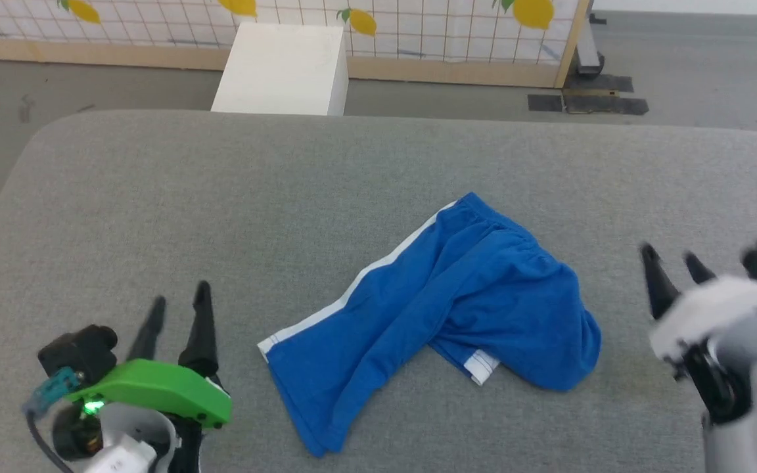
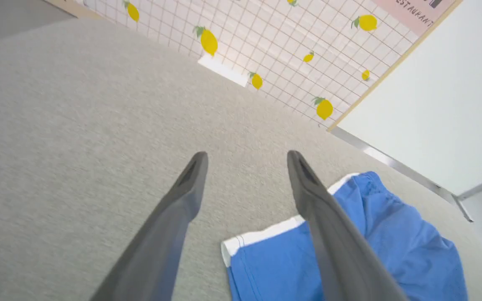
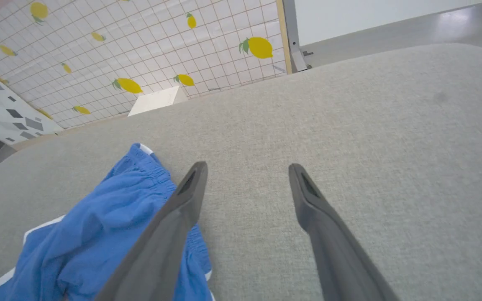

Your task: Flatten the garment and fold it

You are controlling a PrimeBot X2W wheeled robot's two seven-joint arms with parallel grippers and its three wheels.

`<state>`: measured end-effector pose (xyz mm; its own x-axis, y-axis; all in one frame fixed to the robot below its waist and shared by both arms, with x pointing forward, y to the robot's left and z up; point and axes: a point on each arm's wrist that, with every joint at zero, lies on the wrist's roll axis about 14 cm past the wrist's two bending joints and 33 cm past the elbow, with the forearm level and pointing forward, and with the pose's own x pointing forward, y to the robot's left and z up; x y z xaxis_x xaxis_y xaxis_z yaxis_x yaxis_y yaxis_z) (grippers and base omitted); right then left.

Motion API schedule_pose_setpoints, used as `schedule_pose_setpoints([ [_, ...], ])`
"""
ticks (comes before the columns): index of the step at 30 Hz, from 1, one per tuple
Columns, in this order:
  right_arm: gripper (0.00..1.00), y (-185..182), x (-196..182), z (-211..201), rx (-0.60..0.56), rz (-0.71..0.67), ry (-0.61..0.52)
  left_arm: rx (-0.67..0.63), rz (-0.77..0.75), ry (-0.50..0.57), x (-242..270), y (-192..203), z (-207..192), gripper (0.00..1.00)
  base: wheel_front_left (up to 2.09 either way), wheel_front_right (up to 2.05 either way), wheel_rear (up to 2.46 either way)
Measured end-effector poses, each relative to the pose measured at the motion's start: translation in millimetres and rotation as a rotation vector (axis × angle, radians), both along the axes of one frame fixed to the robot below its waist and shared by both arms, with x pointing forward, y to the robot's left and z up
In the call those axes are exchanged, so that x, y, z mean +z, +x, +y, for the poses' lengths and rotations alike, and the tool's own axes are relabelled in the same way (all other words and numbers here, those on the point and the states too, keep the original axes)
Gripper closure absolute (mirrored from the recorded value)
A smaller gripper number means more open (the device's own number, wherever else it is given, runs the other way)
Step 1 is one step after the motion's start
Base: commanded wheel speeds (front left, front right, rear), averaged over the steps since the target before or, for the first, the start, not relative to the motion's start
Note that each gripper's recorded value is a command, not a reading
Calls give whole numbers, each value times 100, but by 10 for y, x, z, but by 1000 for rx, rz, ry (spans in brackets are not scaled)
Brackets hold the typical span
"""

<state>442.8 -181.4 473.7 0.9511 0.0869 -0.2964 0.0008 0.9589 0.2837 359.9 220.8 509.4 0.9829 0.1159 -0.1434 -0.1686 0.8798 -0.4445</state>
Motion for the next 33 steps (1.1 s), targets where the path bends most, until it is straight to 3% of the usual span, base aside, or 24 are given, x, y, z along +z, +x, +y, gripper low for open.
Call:
schedule_pose_setpoints([
  [2,0,148,69,275,99,39,-46,34,-79,151,83,16,99,0,0,0,0],
  [6,0,230,-108,710,285,220,-212,54,-135,249,24,44,60,0,0,0,0],
  [12,0,111,-646,713,418,504,-443,69,-115,232,-121,104,-1,0,0,0,0],
  [19,0,-104,-1026,908,544,648,-453,88,-52,219,-340,80,64,0,0,0,0],
  [20,65,-104,-1025,917,545,650,-433,87,-45,216,-364,78,64,0,0,0,0],
  [21,100,-93,-1009,922,542,642,-412,89,-43,212,-374,79,67,0,0,0,0],
  [29,100,20,-644,456,315,449,-186,78,-78,193,-286,123,4,0,0,0,0],
  [33,100,-352,-674,83,188,457,-120,57,-97,185,-245,149,-71,0,0,0,0],
])
